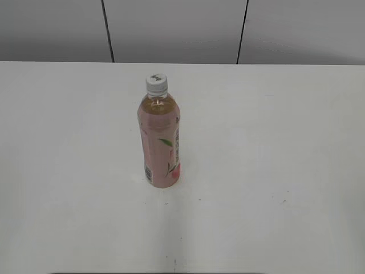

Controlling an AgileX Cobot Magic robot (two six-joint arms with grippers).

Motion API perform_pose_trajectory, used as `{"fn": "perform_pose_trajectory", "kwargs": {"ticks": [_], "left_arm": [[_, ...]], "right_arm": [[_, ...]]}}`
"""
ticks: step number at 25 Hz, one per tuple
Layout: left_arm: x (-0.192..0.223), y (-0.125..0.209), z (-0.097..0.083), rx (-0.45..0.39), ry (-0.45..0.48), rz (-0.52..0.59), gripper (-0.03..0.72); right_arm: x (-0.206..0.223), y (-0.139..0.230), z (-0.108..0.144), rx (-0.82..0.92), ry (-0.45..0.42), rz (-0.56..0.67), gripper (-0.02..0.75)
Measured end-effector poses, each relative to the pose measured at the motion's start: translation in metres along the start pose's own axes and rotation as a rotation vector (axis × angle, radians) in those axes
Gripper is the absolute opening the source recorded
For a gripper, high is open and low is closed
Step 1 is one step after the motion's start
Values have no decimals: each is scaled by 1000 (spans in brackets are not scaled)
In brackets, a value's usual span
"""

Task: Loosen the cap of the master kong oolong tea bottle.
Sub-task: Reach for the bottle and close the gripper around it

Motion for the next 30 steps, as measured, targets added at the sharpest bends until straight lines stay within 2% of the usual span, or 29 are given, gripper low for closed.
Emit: {"fn": "perform_pose_trajectory", "kwargs": {"ticks": [2,6,9,14,18,24,30], "left_arm": [[-1,-8,0,0,-2,-36,280],[0,-38,2,-1,-12,-203,280],[9,-50,3,-3,-15,-272,280],[53,-29,0,-45,7,-266,280],[70,-31,1,-154,20,-419,280],[103,-14,5,-196,-8,-357,280],[138,-7,9,-167,-40,-268,276]], "right_arm": [[0,0,0,0,0,0,533],[0,0,0,0,0,0,533],[0,0,0,0,0,0,533],[0,0,0,0,0,0,533],[0,0,0,0,0,0,533],[0,0,0,0,0,0,533],[0,0,0,0,0,0,533]]}}
Point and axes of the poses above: a point on each arm's last joint axis where the gripper is mounted, x pointing out along that axis toward the gripper, z along the wrist's bending axis when the last joint is at zero, y = z × x, the point moved 7 cm from there along x, pointing out along that axis toward the gripper, and after that the axes turned 3 degrees about x, right-handed, at the moved point
